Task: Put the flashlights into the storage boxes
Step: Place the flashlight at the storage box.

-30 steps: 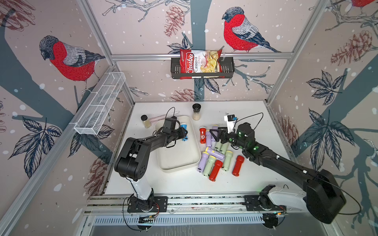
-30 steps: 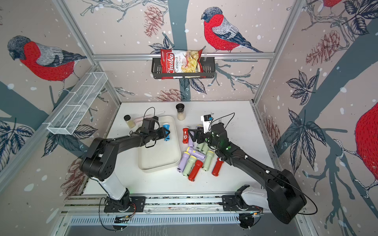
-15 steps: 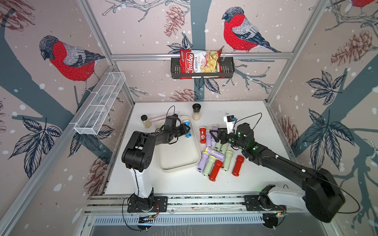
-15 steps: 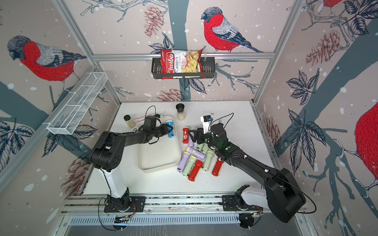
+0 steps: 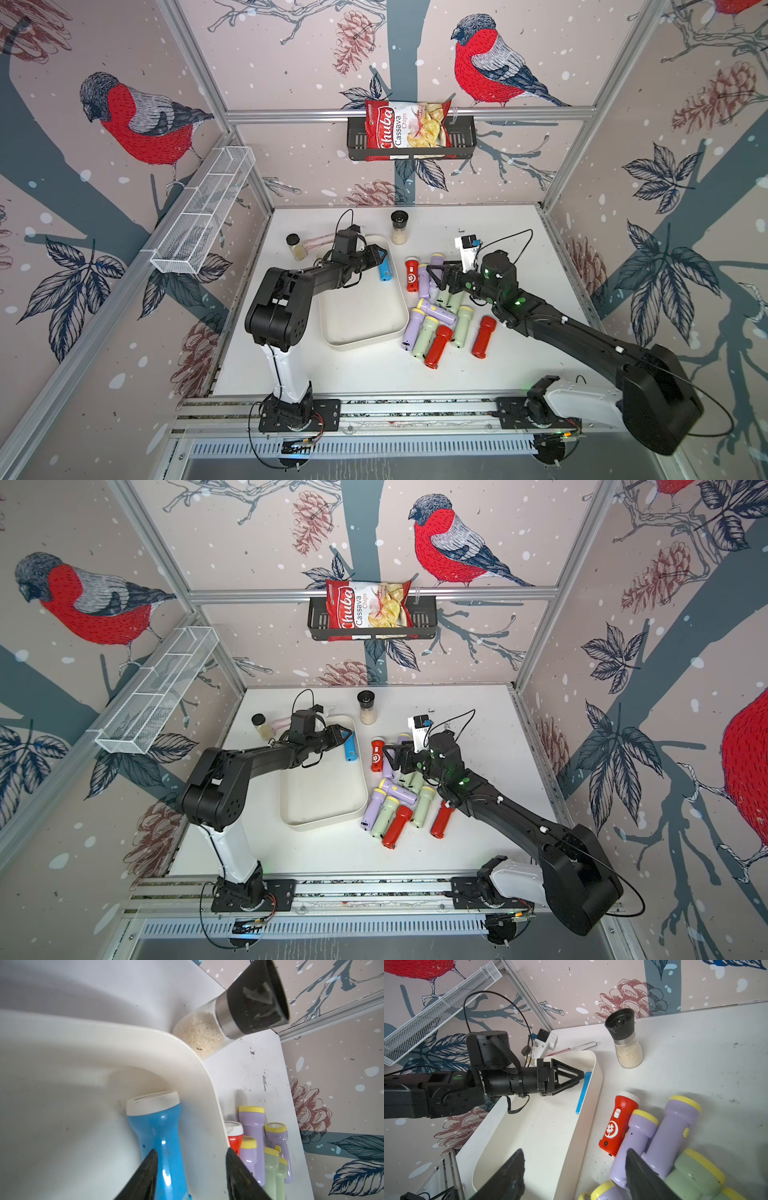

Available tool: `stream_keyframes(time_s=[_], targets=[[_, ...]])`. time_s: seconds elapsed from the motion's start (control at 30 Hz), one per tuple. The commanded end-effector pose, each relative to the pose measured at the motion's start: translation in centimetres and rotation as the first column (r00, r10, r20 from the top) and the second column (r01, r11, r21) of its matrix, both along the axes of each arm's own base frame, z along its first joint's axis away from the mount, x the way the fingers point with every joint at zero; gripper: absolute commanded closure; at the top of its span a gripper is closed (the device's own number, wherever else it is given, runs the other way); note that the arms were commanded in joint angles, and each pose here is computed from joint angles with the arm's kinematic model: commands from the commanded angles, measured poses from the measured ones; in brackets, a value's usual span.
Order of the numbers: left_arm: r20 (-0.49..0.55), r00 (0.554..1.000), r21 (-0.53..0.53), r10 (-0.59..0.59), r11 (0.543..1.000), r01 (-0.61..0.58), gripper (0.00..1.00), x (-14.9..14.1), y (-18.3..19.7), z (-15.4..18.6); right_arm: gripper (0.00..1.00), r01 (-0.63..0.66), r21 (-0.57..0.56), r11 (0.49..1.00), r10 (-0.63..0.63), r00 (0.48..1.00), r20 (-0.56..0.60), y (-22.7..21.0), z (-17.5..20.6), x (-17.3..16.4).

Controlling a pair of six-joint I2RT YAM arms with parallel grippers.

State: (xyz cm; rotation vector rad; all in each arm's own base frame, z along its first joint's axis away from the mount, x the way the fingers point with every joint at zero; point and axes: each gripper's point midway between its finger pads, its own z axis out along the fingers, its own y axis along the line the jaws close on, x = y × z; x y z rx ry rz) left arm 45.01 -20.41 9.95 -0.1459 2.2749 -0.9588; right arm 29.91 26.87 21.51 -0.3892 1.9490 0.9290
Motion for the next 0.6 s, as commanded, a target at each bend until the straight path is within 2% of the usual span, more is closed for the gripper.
stream_keyframes(time_s=[0.0,0.13,0.3,0.57], targets=[[0.017,1.0,0.053,-0.01,0.999,0.009,0.49,-1.3,0.8,0.5,0.25,-0.016,-0.007,1.0,0.016,1.0,0.024,0.1,0.3,-0.2],[0.024,0.999,0.067,-0.033,0.997,0.031,0.56,-3.9,1.2,1.3,0.25,-0.036,-0.004,0.999,0.036,0.999,0.036,0.4,0.4,-0.3],[-0.015,0.998,0.111,-0.063,0.992,0.064,0.61,-6.7,1.3,0.2,0.25,-0.079,-0.017,0.997,0.079,0.996,0.045,1.5,0.5,-0.7],[-0.054,0.993,0.123,-0.108,0.986,0.114,0.71,-7.4,-0.4,-1.9,0.26,-0.086,-0.019,0.996,0.087,0.995,0.039,1.8,0.3,-0.9]])
